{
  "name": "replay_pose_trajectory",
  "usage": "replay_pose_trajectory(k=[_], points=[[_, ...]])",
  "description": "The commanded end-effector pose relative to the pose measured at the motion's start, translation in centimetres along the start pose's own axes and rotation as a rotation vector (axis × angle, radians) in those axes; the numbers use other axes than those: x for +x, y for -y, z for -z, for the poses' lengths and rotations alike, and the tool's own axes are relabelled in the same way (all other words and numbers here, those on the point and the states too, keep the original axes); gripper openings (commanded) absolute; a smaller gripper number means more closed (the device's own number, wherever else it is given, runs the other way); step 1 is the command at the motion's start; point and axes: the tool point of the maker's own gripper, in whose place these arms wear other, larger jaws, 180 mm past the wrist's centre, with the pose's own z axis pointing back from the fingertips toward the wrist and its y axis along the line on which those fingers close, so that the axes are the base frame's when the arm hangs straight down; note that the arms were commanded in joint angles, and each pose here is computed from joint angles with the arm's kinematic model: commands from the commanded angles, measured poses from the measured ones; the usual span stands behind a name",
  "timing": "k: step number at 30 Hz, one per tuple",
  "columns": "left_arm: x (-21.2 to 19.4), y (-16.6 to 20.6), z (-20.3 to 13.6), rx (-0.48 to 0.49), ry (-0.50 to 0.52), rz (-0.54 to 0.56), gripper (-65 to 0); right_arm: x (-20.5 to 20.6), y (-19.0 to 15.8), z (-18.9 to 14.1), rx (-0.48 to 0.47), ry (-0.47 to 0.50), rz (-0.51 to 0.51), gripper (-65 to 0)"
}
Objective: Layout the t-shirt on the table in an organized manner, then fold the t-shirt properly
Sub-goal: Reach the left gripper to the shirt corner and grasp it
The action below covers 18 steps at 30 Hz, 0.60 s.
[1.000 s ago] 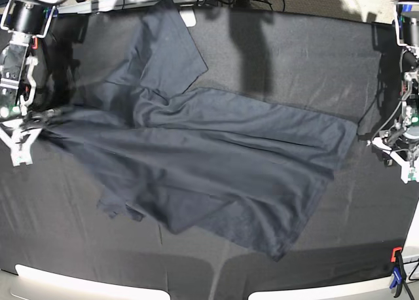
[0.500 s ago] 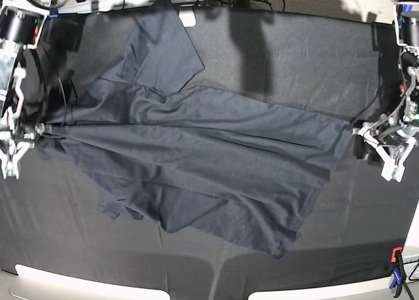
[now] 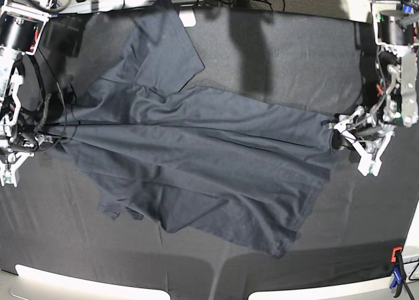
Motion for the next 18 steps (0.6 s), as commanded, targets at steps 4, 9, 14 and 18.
replay_pose_trajectory(k=[4,9,14,18], points=[[-0.3,-0.7,-0.6,0.007,-0.059,0.013,-65.0,3.2,0.7,-0.9,0.010,0.108,0.031,-46.9],[-2.2,-0.4,-0.7,-0.001,-0.137,-0.020,-65.0,5.9,0.0,-1.5,0.070,0.176,0.085,-46.9],[-3.9,-1.7,-1.6,0.093,-0.091,-0.066,-65.0,8.6,-0.9,-2.5,0.147,0.227,0.122,-46.9],[-4.9,-3.7,-4.8,0.207,-0.022,-0.076,-65.0,10.2,-1.5,-3.1,0.199,0.271,0.116,-46.9]])
